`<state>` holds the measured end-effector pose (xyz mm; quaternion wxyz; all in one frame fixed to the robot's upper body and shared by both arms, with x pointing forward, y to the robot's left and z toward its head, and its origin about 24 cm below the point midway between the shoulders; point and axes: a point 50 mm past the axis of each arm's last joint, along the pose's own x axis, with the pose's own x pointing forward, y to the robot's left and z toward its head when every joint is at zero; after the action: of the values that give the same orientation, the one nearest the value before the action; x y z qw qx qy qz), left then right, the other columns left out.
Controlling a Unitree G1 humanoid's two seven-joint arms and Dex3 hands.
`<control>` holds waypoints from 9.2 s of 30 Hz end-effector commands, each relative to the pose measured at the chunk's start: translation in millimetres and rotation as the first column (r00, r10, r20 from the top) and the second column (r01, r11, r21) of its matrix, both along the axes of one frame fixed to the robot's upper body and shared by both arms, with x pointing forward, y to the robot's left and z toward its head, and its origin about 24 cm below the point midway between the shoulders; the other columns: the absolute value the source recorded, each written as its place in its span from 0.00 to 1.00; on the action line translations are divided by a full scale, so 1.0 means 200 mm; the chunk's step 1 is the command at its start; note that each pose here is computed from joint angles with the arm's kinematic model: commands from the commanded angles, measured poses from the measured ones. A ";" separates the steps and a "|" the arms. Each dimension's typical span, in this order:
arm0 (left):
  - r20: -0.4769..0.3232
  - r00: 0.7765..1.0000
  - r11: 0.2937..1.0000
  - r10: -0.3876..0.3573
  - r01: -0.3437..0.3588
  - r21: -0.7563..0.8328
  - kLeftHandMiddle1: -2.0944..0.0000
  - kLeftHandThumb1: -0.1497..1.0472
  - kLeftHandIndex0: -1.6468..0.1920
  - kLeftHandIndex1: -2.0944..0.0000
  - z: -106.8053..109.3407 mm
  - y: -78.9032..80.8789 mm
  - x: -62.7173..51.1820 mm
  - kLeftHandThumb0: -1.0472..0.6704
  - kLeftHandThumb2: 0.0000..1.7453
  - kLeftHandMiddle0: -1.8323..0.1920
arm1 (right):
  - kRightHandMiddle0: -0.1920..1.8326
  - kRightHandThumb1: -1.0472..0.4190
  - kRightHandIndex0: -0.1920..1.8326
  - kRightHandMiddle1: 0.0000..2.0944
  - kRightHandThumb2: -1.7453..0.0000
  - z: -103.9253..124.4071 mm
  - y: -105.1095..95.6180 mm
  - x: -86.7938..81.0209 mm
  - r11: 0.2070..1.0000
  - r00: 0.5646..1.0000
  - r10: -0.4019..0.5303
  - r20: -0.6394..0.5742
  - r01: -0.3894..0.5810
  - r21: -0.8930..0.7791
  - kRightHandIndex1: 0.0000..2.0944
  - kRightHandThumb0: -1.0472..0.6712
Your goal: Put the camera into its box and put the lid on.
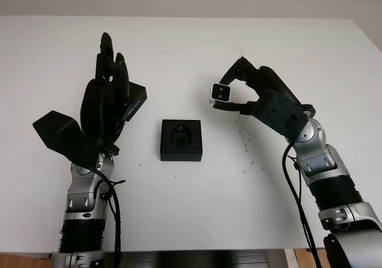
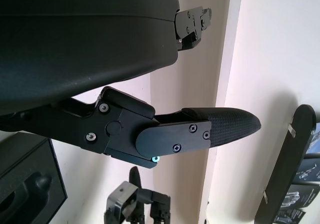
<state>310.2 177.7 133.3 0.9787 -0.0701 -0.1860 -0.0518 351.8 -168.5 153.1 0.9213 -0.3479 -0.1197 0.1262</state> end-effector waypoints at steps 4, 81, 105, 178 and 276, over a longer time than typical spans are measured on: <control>0.013 1.000 1.000 0.001 -0.001 0.009 1.00 1.00 1.00 1.00 0.01 -0.01 -0.01 0.16 0.32 1.00 | 0.22 0.02 0.25 0.88 0.97 0.04 0.06 -0.05 0.997 0.998 0.066 0.007 -0.066 0.046 0.05 0.31; 0.004 1.000 1.000 0.007 -0.007 -0.007 1.00 1.00 1.00 1.00 0.00 -0.01 -0.02 0.16 0.32 1.00 | 0.22 0.03 0.26 0.92 0.97 -0.18 0.31 -0.20 0.991 0.975 0.118 -0.187 -0.105 0.079 0.04 0.34; 0.006 1.000 1.000 0.009 -0.009 -0.005 1.00 1.00 1.00 1.00 0.00 -0.01 -0.02 0.16 0.31 1.00 | 0.23 0.03 0.26 0.92 0.97 -0.22 0.32 -0.19 0.990 0.968 0.136 -0.209 -0.123 0.074 0.04 0.35; 0.113 0.993 0.998 0.019 -0.026 0.063 1.00 1.00 1.00 1.00 0.14 0.12 -0.03 0.18 0.26 1.00 | 0.12 0.00 0.09 0.07 0.94 0.11 0.17 -0.15 0.912 0.995 0.099 -0.017 -0.084 0.402 0.04 0.19; -0.019 1.000 -0.538 -0.019 0.006 0.843 0.45 0.93 0.73 0.44 0.17 0.25 0.45 0.47 0.03 0.78 | 0.06 0.00 0.15 0.30 0.89 0.02 0.09 -0.14 0.920 1.000 0.005 -0.028 0.007 0.393 0.02 0.21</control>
<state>404.1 220.6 183.2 0.5357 0.8213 -0.0670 -0.1845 326.1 -148.9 156.5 0.9741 -0.1538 -0.1275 0.1059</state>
